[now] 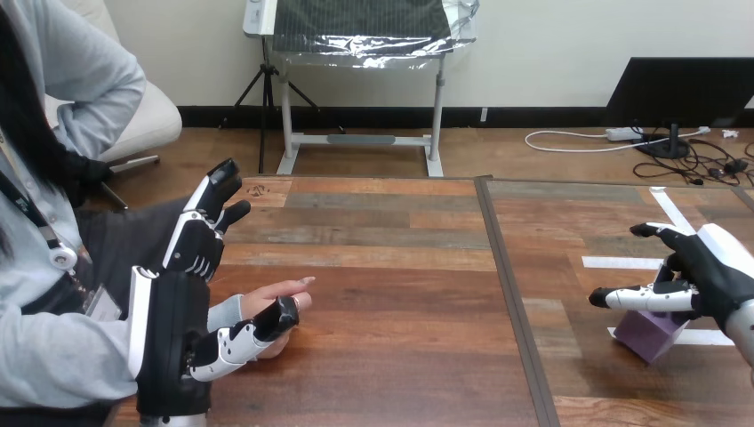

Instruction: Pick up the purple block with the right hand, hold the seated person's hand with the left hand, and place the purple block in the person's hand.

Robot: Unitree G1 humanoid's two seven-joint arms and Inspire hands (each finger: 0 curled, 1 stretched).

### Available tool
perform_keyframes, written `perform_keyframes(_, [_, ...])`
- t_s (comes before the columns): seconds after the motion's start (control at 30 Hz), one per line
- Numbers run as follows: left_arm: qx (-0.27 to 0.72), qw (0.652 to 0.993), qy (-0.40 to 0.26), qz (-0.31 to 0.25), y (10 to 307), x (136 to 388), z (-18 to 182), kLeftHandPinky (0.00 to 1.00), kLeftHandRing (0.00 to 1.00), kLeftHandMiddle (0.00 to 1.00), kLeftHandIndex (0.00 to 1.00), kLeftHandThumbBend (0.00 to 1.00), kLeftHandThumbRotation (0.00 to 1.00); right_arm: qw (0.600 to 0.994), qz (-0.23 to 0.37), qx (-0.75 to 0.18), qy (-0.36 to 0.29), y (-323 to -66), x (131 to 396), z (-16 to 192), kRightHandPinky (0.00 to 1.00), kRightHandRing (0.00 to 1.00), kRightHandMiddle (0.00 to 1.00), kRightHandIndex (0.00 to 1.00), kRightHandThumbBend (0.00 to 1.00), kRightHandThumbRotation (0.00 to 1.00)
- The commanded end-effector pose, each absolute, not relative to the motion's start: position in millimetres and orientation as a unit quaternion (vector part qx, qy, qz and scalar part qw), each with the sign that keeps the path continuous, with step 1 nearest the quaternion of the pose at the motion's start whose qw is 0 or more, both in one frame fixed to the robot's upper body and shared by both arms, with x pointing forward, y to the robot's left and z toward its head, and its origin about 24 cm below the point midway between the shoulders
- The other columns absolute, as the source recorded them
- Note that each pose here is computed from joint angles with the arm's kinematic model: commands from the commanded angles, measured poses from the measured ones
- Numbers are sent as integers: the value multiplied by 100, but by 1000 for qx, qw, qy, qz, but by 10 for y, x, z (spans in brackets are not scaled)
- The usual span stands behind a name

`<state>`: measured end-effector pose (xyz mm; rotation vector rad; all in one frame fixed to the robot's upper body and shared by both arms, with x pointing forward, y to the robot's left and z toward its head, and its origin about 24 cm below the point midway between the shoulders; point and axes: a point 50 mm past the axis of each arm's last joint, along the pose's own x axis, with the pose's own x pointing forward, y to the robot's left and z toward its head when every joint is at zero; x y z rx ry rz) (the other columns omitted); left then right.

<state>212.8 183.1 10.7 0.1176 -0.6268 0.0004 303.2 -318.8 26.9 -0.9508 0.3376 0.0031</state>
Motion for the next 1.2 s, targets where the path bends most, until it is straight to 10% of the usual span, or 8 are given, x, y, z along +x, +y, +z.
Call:
perform_keyframes(0.0, [57, 936, -347, -10, 1788, 2261, 259, 84, 92, 92, 89, 100, 62, 882, -9, -454, 128, -3200, 3129, 493, 16, 15, 24, 88, 100, 39])
perform_keyframes(1.17, [56, 937, -346, -7, 1787, 2269, 251, 85, 91, 92, 89, 100, 62, 879, -4, -451, 155, -3207, 2951, 433, 14, 12, 21, 89, 100, 36])
